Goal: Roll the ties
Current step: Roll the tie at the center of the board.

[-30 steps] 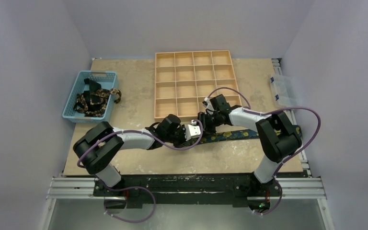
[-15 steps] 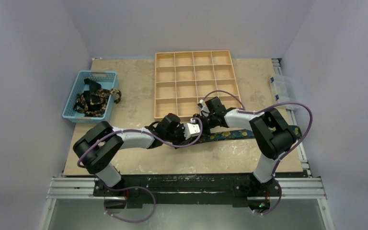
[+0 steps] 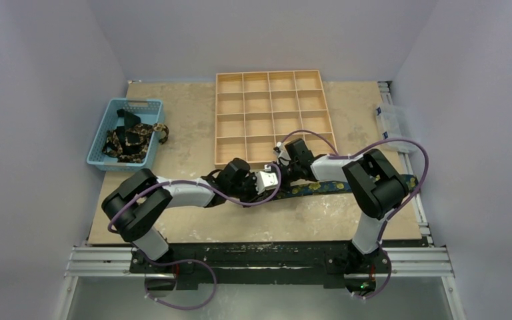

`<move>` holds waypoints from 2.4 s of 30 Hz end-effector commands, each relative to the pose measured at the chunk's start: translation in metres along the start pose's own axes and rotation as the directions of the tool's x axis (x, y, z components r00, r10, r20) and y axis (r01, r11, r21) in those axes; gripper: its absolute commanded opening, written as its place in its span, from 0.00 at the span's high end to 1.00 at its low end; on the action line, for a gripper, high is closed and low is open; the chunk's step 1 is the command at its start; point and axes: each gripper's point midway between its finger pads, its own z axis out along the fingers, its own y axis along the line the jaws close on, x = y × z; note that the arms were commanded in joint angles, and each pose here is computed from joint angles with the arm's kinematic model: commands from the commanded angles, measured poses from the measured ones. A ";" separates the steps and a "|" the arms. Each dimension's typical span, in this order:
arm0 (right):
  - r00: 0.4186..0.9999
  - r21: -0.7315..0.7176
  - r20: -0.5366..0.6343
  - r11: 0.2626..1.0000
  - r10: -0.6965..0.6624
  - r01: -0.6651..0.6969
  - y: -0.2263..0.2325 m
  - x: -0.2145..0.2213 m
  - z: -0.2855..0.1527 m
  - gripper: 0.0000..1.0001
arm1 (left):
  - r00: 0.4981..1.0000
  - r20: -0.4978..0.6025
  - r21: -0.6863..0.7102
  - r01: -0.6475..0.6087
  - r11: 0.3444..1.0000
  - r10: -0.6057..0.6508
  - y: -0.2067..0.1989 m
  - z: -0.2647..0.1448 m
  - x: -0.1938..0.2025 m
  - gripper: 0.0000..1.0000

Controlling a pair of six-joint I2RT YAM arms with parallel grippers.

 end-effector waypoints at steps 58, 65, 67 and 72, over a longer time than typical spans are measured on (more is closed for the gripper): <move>0.996 0.009 0.079 0.999 0.049 -0.050 0.004 -0.011 -0.038 0.58 | 0.985 -0.174 0.091 -0.004 0.996 0.020 -0.004 -0.003 0.024 0.79; 0.996 -0.055 0.057 0.997 0.063 -0.060 0.011 -0.008 -0.019 0.61 | 0.983 -0.184 0.082 0.014 0.997 0.001 -0.004 0.000 0.027 0.78; 0.997 -0.049 0.058 0.997 0.060 -0.057 0.008 -0.009 -0.016 0.67 | 0.982 -0.187 0.084 0.016 0.996 0.000 -0.004 0.001 0.027 0.77; 0.998 0.020 0.026 0.998 0.062 -0.062 -0.010 -0.005 -0.010 1.00 | 0.985 -0.174 0.073 0.015 0.997 -0.002 -0.003 0.002 0.028 0.70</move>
